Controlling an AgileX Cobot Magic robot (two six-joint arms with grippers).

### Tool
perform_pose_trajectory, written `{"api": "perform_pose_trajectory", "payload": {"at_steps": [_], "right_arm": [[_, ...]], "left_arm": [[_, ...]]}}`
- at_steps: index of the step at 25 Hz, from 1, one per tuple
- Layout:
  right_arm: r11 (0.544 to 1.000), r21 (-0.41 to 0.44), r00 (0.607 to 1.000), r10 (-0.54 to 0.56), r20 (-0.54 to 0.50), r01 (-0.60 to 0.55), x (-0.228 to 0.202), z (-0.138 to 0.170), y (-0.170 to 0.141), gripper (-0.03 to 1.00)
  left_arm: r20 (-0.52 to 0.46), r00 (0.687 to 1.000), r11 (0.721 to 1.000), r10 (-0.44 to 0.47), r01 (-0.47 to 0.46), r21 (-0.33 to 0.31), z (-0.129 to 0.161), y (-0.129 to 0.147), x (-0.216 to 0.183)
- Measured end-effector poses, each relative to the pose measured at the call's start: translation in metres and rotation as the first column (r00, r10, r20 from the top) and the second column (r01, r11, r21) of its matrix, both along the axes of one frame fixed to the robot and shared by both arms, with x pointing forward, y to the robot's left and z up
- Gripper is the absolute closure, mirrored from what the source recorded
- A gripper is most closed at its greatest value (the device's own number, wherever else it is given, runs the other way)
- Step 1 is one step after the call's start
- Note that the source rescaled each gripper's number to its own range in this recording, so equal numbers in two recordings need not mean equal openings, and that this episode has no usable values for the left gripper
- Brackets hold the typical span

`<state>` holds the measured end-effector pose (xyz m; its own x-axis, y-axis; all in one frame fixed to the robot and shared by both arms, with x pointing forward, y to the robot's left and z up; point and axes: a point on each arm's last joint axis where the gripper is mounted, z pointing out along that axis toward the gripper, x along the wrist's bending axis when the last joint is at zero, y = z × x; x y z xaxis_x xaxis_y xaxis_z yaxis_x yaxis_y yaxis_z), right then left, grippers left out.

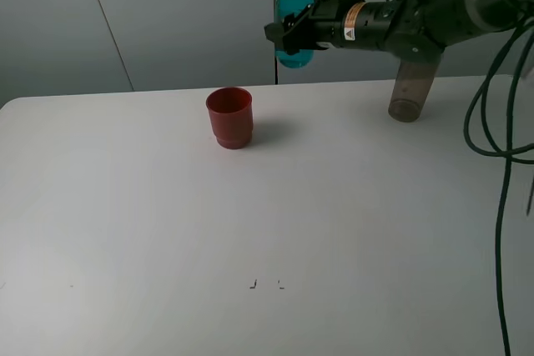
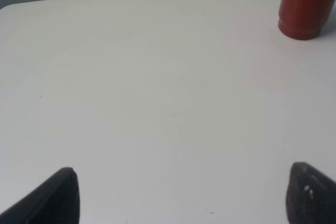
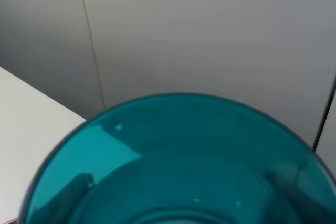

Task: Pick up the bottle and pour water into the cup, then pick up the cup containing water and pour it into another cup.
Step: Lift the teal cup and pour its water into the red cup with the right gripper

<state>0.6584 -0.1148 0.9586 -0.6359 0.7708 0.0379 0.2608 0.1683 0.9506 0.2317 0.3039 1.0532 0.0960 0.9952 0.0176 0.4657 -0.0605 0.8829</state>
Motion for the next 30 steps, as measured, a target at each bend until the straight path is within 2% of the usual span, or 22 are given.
{"api": "perform_pose_trajectory", "payload": {"at_steps": [6, 17, 30], "right_arm": [[1.0, 0.004, 1.0, -0.003, 0.002, 0.003, 0.021, -0.005, 0.023, 0.92], [0.997, -0.07, 1.0, -0.014, 0.009, 0.015, 0.043, -0.019, 0.055, 0.92], [0.952, -0.301, 0.989, 0.09, 0.116, -0.051, 0.046, -0.028, 0.061, 0.92]], "left_arm": [[0.0, 1.0, 1.0, 0.0, 0.0, 0.0, 0.0, 0.0, 0.0], [0.0, 1.0, 1.0, 0.0, 0.0, 0.0, 0.0, 0.0, 0.0], [0.0, 1.0, 1.0, 0.0, 0.0, 0.0, 0.0, 0.0, 0.0]]}}
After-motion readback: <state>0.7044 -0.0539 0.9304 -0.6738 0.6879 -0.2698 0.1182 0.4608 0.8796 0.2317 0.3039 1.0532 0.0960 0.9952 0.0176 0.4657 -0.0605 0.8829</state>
